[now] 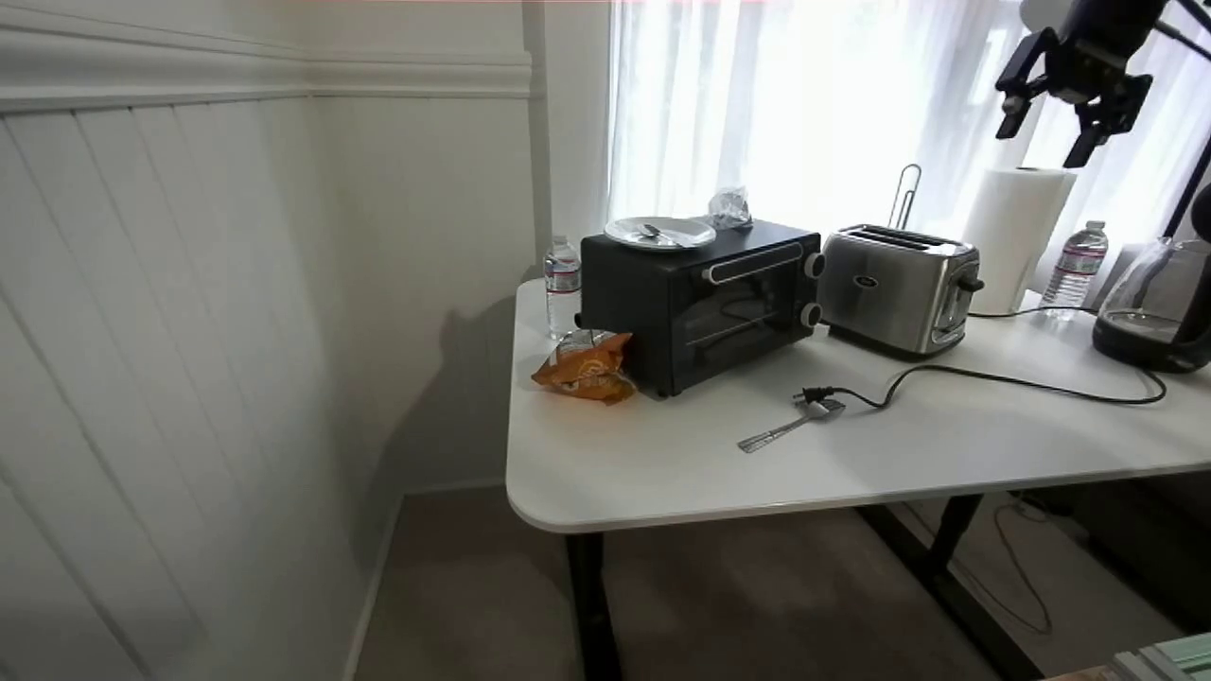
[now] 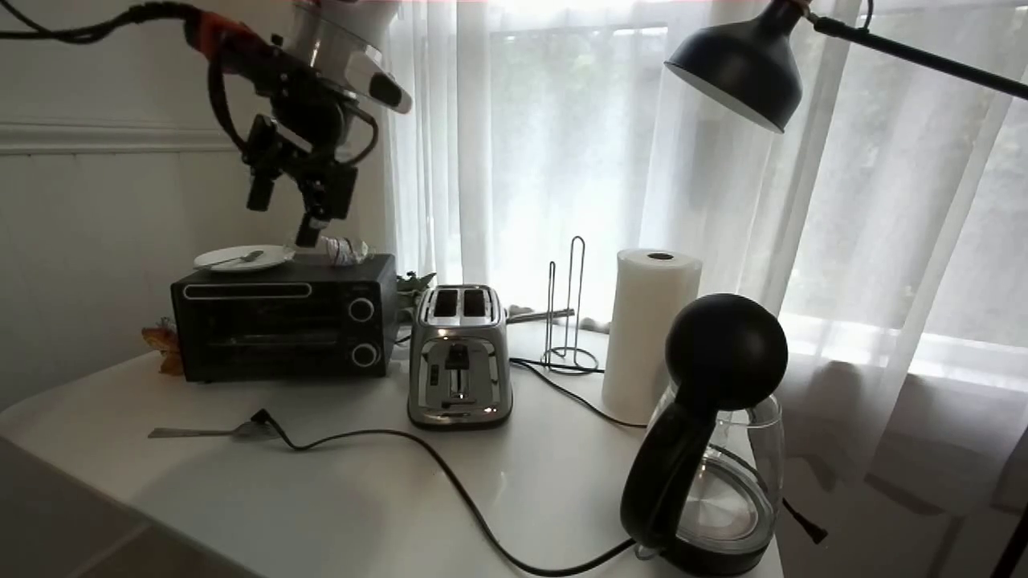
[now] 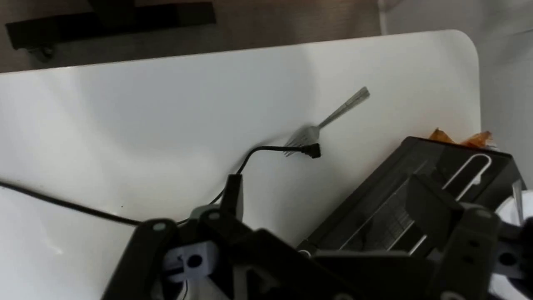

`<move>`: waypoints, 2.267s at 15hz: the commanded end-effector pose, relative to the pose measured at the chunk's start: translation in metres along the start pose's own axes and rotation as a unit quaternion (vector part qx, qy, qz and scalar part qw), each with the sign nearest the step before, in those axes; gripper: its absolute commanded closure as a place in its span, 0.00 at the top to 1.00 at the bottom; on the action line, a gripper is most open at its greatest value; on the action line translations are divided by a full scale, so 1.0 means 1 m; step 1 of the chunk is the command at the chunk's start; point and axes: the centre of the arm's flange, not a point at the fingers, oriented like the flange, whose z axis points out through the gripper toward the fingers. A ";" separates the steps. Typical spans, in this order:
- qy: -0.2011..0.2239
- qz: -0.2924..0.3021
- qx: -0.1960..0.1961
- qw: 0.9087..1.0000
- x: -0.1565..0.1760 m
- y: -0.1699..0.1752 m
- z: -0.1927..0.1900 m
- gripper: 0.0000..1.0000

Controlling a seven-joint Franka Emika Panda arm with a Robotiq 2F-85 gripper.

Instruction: Press a button on the toaster.

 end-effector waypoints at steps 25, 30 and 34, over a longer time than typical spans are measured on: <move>0.037 0.077 0.188 0.978 0.041 0.146 0.122 1.00; 0.058 0.080 0.252 0.963 0.063 0.169 0.142 0.73; 0.080 0.081 0.283 0.953 0.078 0.192 0.154 0.43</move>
